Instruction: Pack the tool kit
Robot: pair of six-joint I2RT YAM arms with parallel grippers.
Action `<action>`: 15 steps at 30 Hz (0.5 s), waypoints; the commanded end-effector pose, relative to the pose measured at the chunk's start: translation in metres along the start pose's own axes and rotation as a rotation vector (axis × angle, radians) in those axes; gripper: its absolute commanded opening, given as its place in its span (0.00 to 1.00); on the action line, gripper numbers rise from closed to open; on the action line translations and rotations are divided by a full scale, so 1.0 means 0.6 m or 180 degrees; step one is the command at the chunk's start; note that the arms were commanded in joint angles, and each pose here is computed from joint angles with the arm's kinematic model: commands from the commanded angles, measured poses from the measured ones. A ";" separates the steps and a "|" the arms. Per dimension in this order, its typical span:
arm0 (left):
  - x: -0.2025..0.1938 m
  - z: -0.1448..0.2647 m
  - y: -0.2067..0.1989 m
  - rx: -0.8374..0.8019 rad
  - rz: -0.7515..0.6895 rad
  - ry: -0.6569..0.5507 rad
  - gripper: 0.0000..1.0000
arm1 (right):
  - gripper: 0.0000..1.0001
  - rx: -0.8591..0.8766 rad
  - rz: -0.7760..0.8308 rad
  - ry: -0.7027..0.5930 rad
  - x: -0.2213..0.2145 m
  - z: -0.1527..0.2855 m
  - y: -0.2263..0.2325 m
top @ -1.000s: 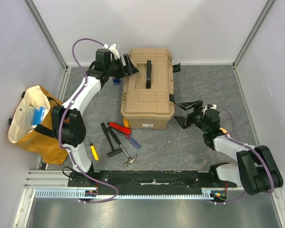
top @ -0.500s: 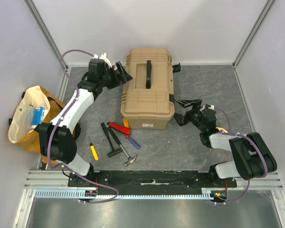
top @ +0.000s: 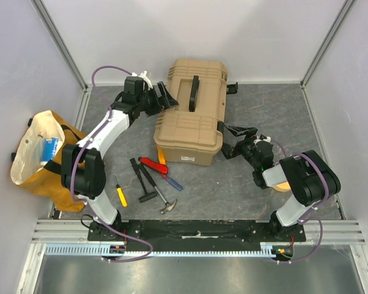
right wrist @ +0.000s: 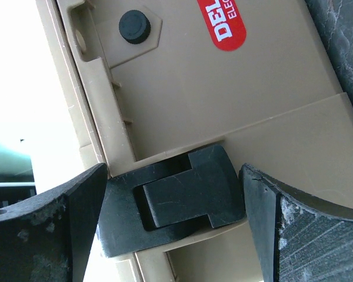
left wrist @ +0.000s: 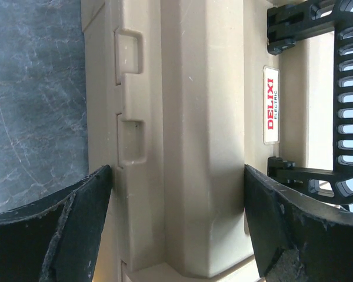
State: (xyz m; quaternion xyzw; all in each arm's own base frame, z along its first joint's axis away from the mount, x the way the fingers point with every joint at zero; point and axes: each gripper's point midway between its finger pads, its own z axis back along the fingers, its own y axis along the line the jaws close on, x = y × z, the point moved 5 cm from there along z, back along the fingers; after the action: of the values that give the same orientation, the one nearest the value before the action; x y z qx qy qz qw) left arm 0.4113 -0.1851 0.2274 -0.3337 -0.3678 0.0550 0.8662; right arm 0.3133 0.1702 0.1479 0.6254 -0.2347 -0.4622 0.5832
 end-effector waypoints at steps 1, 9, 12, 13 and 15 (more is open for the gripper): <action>-0.040 -0.029 -0.092 -0.0754 0.0087 0.0392 0.86 | 0.98 0.0976 0.0327 0.0927 -0.099 0.026 0.107; -0.038 -0.049 -0.101 -0.0734 0.0109 0.0384 0.84 | 0.90 0.1341 0.0504 0.0964 -0.110 0.057 0.131; -0.045 -0.054 -0.096 -0.0707 0.0090 0.0423 0.84 | 0.76 0.1386 0.0586 0.1021 -0.115 0.057 0.135; -0.049 -0.056 -0.096 -0.0698 0.0083 0.0446 0.84 | 0.71 0.1386 0.0597 0.1023 -0.115 0.057 0.134; -0.053 -0.058 -0.094 -0.0672 0.0069 0.0460 0.84 | 0.62 0.1365 0.0645 0.1025 -0.115 0.054 0.132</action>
State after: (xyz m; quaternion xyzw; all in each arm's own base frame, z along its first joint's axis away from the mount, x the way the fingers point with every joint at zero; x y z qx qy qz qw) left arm 0.4323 -0.1970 0.2264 -0.3434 -0.3808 0.0450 0.8573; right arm 0.3132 0.1679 0.1466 0.6221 -0.2398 -0.4686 0.5795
